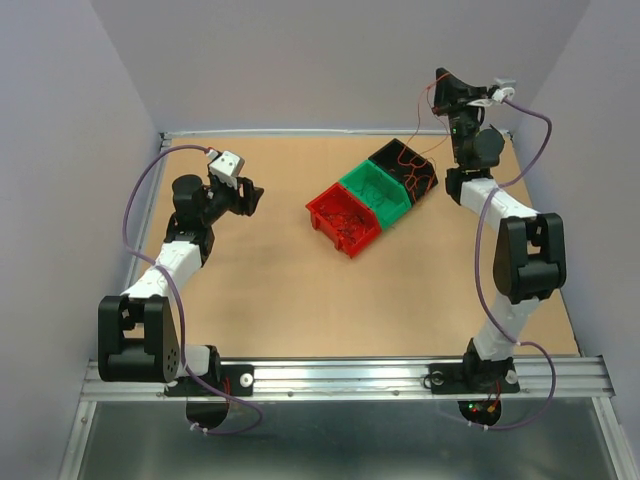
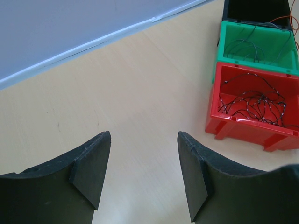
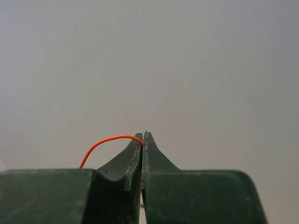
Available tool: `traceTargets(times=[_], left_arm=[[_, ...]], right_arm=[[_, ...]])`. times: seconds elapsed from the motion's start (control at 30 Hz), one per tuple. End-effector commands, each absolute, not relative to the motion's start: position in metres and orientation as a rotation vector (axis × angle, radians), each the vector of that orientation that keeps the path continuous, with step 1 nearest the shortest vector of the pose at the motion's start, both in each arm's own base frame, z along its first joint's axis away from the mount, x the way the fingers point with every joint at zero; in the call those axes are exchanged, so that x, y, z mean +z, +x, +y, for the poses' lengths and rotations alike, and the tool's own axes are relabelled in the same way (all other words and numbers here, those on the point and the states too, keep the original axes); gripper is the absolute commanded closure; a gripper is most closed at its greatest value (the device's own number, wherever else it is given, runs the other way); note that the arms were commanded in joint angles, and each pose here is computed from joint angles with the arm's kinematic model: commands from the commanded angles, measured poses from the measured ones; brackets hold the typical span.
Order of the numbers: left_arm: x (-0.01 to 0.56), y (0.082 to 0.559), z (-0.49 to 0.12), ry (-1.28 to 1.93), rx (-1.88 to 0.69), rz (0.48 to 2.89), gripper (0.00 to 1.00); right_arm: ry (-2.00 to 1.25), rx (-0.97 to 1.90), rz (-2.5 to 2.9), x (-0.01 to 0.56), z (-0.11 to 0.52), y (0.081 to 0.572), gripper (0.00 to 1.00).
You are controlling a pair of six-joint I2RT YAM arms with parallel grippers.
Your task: Untangle the cables
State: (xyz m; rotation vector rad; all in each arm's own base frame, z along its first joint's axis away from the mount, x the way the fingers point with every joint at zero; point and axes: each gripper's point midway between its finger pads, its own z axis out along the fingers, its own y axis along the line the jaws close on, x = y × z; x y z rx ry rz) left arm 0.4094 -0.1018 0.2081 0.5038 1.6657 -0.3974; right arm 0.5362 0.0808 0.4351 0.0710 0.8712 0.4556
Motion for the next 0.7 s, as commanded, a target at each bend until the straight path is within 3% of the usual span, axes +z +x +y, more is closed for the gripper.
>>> traceTargets(times=[0.0,0.67], left_arm=[[0.243,0.416,-0.104,0.532,-0.381,1.568,0.3],[0.241,0.416,-0.104,0.532,-0.382,1.573,0.3]], right_arm=[[0.045,0.56,0.85,0.458,0.086,0.544,0.99],[-0.154,0.865,1.026,0.424,0.142,0.584,1.0]])
